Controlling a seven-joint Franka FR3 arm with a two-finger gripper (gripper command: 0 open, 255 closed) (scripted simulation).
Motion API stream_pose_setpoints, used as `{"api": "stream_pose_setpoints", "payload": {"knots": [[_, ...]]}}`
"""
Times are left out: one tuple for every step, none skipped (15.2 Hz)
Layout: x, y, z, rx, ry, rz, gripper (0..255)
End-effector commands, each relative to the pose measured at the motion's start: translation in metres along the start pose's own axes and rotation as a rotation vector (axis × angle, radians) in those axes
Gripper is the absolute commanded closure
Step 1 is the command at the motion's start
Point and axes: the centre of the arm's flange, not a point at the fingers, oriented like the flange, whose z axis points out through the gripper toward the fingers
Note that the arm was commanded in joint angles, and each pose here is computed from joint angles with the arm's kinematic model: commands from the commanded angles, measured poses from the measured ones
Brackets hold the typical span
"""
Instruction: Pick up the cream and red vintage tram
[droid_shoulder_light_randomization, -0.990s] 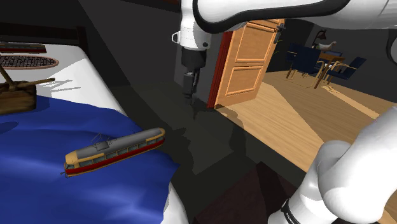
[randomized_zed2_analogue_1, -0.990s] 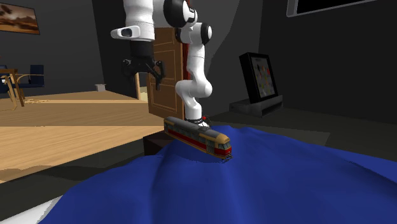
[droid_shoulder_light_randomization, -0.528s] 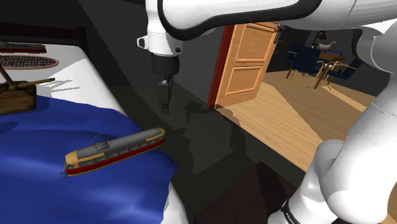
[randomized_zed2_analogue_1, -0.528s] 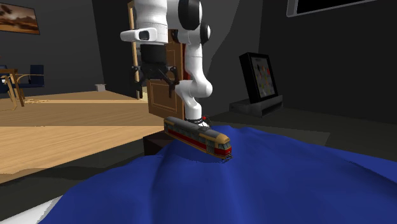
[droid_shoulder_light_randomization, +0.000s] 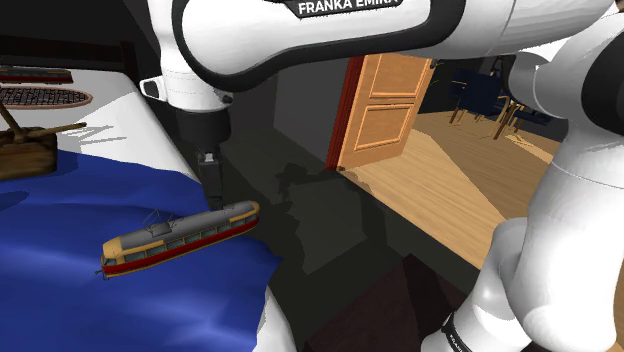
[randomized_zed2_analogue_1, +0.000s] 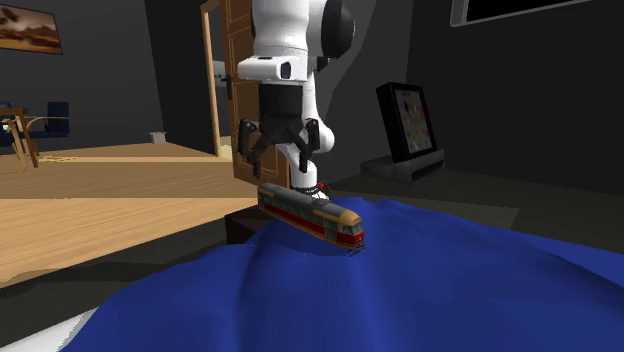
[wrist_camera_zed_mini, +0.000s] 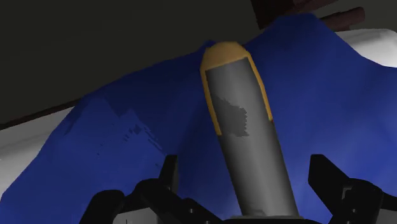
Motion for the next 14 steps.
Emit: {"api": "stream_pose_setpoints", "payload": {"knots": [[0.023, -0.013, 0.005, -0.001, 0.0, -0.073, 0], [0.033, -0.021, 0.008, -0.002, 0.0, -0.108, 0], [0.039, -0.026, 0.009, -0.002, 0.0, -0.129, 0], [0.04, -0.026, 0.014, -0.002, 0.0, -0.129, 0], [0.04, -0.026, 0.02, -0.002, 0.0, -0.129, 0], [0.041, -0.026, 0.025, -0.002, 0.0, -0.129, 0], [0.041, -0.026, 0.03, -0.002, 0.0, -0.129, 0], [0.041, -0.026, 0.035, -0.002, 0.0, -0.129, 0], [0.042, -0.026, 0.041, -0.002, 0.0, -0.129, 0], [0.042, -0.026, 0.046, -0.002, 0.0, -0.129, 0], [0.042, -0.026, 0.049, -0.002, 0.0, -0.129, 0], [0.043, -0.026, 0.049, -0.002, 0.0, -0.129, 0], [0.043, -0.026, 0.049, -0.002, 0.0, -0.129, 255], [0.043, -0.026, 0.049, -0.002, 0.0, -0.129, 255]]}}
